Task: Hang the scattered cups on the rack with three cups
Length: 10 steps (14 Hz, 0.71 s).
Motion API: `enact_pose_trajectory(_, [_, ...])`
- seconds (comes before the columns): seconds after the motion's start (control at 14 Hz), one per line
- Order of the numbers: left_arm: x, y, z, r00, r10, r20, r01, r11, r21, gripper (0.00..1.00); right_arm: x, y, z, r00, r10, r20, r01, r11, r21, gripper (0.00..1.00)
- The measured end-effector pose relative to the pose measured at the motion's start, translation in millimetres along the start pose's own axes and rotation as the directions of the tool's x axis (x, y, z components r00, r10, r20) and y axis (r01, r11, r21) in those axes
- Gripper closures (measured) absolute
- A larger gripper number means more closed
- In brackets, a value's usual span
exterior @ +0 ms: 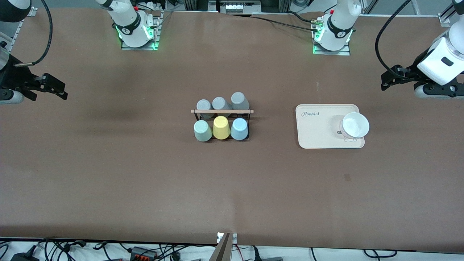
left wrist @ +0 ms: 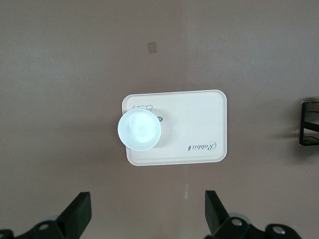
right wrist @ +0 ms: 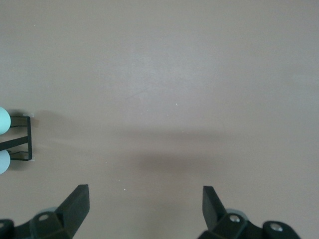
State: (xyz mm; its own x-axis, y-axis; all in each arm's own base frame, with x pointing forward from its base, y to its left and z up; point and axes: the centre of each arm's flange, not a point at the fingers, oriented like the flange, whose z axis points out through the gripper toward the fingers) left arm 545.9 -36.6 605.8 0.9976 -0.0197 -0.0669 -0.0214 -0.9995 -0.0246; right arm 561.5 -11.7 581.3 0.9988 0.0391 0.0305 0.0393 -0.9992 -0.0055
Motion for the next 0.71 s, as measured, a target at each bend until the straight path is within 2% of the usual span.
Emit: enact_pose_trajectory(0.71, [0.0,0.0,0.0,1.000,0.000,0.000,0.000,1.000,0.000,0.00,-5.1,4.2,-4.6,1.000,0.008,0.009,-0.008,1.000,0.001,0.00])
